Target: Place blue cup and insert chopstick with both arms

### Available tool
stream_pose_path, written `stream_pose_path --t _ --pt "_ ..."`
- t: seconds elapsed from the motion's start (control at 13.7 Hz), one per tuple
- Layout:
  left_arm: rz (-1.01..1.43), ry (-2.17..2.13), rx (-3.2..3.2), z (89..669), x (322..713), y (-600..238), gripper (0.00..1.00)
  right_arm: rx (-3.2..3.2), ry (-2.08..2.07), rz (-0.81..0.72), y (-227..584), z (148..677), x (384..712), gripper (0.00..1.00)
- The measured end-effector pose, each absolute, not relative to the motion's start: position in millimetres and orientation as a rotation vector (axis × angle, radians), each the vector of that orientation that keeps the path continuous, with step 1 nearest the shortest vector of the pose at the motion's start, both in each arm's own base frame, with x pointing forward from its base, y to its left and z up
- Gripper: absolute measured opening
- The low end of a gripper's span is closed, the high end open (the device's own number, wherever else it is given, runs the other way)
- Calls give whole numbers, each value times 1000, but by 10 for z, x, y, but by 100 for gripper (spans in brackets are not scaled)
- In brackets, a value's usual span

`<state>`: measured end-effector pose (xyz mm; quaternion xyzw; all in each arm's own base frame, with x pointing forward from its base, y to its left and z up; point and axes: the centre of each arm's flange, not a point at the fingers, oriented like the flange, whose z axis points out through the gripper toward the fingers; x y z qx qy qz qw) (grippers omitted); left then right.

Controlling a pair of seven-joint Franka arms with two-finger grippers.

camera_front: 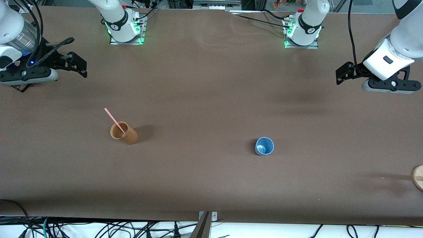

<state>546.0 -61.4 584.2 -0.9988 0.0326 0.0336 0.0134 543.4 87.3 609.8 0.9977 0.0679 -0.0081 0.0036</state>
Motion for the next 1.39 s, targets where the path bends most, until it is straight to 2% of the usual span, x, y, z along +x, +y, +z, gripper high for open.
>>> stream_pose_path --t 1.39 --pt "157 119 -3106 5751 5464 -672 100 3123 234 -51 918 6026 5414 100"
